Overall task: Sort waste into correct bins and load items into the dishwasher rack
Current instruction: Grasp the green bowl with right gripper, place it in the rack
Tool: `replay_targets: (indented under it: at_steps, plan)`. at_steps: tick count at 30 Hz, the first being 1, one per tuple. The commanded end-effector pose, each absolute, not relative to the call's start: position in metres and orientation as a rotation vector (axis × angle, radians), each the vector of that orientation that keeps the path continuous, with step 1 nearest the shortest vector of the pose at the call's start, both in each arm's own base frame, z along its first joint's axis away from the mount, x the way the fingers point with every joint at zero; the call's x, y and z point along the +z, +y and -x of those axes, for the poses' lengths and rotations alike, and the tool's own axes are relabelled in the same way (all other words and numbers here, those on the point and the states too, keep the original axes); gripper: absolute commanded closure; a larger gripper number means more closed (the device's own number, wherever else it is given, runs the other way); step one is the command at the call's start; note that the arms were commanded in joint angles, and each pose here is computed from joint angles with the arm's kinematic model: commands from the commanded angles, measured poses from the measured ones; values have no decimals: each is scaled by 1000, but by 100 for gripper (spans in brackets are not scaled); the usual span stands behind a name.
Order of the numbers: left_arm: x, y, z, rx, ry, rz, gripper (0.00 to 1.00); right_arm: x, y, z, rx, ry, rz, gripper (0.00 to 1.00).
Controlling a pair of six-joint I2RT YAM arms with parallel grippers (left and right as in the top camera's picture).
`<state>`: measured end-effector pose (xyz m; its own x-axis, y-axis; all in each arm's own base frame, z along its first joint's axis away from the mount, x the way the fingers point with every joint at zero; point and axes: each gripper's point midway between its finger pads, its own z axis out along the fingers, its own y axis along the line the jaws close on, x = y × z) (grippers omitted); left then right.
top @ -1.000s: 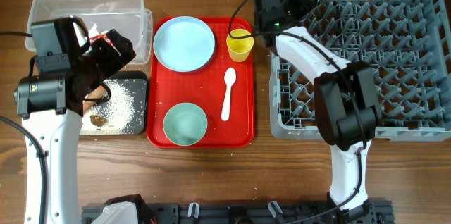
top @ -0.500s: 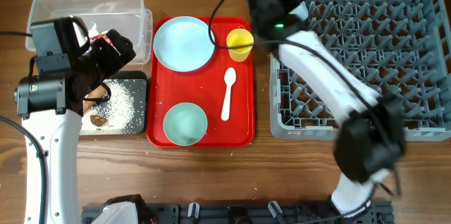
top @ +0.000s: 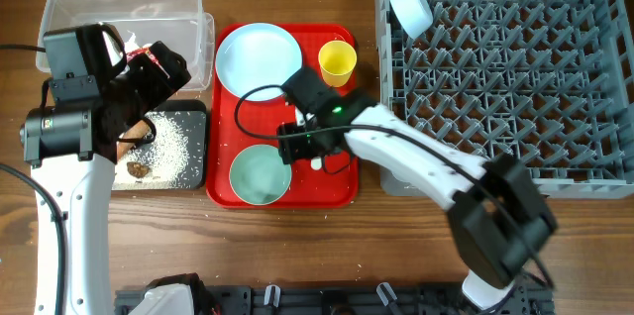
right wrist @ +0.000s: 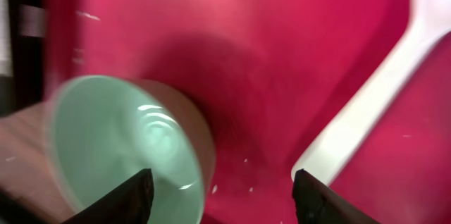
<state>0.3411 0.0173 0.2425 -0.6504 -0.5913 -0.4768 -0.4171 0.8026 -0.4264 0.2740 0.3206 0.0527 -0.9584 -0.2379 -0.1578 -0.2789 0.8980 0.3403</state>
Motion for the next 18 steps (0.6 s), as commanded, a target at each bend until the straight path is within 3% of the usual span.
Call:
replay_targets:
  at_steps: [1,3,7,9,13,18]
  plan:
    - [245,18,-342,-357,2368,716,0,16,321,-268,456,3032,368,40]
    - [245,18,-342,-357,2368,716,0,16,326,-274,477,3002,385,51]
    - [245,18,-342,-357,2368,716,0,17,329,-277,489,2985,379,96]
    - [245,18,-342,-357,2368,716,0,27,328,-280,475,2982,397,96]
    - [245,18,-342,-357,2368,716,0,118,300,-311,344,2816,340,96]
    - [245,18,-342,-357,2368,716,0,234,131,-367,-291,2424,-90,96]
